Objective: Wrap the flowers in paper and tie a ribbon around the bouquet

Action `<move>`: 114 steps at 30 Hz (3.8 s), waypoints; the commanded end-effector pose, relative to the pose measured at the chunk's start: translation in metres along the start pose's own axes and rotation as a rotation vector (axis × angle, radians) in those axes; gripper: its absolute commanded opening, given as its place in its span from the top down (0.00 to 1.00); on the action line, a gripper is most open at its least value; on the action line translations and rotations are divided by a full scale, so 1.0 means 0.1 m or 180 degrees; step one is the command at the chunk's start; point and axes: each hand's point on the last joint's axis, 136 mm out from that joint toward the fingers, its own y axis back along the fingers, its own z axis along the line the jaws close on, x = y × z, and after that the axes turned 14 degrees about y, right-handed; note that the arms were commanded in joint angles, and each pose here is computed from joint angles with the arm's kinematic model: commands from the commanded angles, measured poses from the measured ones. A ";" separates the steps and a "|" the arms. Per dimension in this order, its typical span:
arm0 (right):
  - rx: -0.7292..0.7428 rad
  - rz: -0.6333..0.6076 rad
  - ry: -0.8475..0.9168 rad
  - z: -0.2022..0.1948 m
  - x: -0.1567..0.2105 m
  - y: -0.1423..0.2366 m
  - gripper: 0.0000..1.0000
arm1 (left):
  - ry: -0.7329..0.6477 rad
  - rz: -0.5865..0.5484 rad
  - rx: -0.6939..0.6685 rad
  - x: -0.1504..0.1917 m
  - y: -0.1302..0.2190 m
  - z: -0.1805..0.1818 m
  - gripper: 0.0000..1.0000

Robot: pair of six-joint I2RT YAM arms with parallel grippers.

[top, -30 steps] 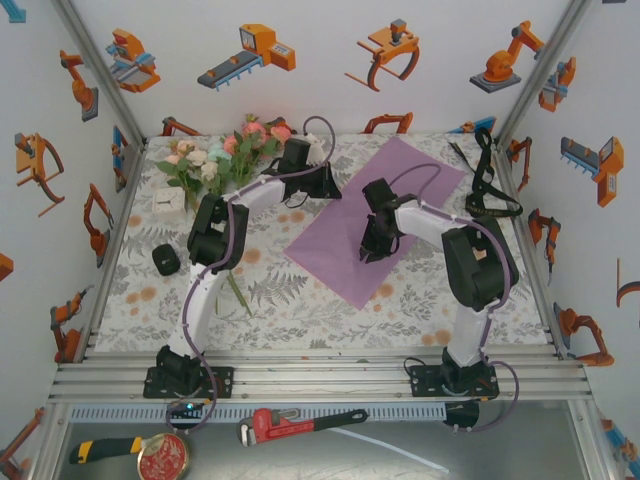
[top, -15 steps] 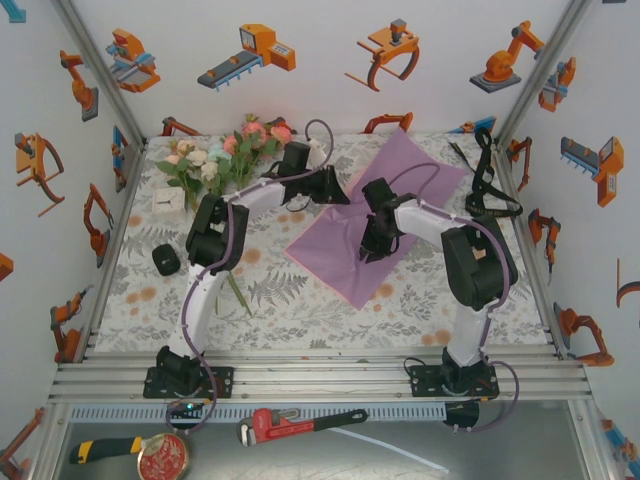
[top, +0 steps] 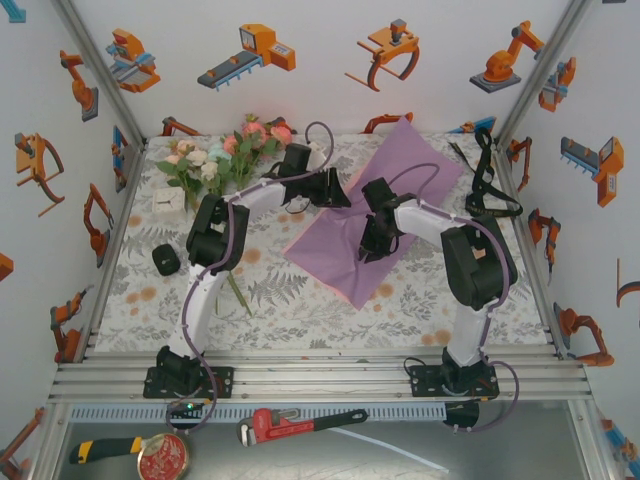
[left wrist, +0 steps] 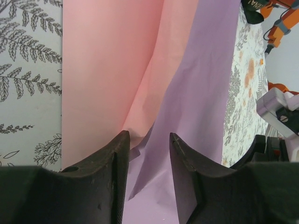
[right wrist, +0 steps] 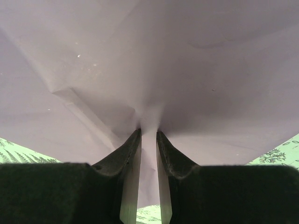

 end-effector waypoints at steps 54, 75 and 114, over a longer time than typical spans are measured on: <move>-0.0608 -0.0572 -0.0852 -0.56 -0.20 0.50 0.67 | 0.0057 0.0221 -0.0455 0.30 0.28 -1.70 1.00; 0.0154 -0.1164 -0.1111 -1.45 0.31 1.87 0.46 | 0.0695 0.0679 0.0778 0.61 -0.27 -2.23 0.39; 0.0437 -0.0472 -0.1343 -1.81 -0.41 0.57 1.00 | 0.1040 0.0643 -0.2796 1.64 1.57 0.96 1.00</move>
